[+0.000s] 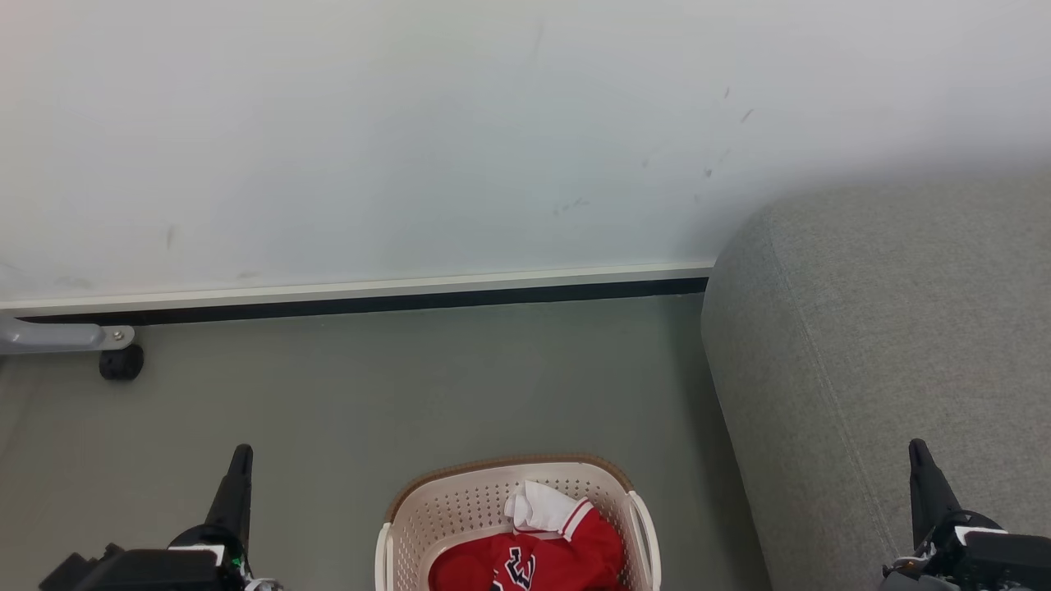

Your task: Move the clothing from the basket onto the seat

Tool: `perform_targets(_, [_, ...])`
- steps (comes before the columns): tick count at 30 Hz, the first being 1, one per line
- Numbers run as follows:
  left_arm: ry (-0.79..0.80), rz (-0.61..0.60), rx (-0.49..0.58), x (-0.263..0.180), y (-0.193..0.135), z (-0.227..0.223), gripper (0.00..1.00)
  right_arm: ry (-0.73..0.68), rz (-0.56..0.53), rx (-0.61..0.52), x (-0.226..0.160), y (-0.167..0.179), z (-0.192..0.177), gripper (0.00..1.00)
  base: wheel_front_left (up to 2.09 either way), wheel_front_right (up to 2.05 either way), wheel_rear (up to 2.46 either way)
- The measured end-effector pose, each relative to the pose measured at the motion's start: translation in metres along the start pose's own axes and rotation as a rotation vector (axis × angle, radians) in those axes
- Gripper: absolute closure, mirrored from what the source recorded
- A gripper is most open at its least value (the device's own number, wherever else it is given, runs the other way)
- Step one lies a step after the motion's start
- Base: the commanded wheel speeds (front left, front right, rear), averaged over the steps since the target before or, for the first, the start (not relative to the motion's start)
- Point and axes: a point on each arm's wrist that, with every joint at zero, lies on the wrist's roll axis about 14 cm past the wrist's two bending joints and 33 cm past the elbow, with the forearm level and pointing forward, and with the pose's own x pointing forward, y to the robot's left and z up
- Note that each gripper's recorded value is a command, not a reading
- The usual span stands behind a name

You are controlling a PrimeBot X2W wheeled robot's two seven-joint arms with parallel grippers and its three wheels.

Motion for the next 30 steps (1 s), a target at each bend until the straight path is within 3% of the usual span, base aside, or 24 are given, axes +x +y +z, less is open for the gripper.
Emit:
perform_targets(12, [0.000,0.000,0.000,0.000,0.000,0.000,1.00,0.000,0.000,0.000,0.000,0.000,0.000,1.00,0.00,0.00,0.00])
perform_targets(13, [0.000,0.000,0.000,0.000,0.000,0.000,0.00,0.000,0.000,0.000,0.000,0.000,0.000,0.00,0.00,0.00,0.00])
perform_targets(14, [0.000,0.010,-0.002,-0.001,0.003,0.000,1.00,0.001,-0.010,0.001,-0.001,-0.003,-0.001,1.00,0.00,0.00,0.00])
perform_targets(15, [0.001,0.027,-0.005,-0.003,0.009,-0.001,1.00,0.001,-0.027,0.005,-0.003,-0.009,-0.001,1.00,0.00,0.00,0.00])
perform_targets(16, [0.001,0.047,-0.009,-0.006,0.016,-0.002,0.00,0.001,-0.047,0.009,-0.006,-0.016,-0.002,0.00,0.00,0.00,0.00])
perform_targets(20, [0.001,0.114,-0.020,-0.017,0.039,-0.005,0.00,0.005,-0.115,0.023,-0.016,-0.038,-0.007,0.00,0.00,0.00,0.00])
perform_targets(30, [-0.002,0.100,0.017,-0.016,0.034,-0.009,0.00,0.003,-0.108,0.000,-0.015,-0.036,-0.012,0.00,0.00,0.00,0.00])
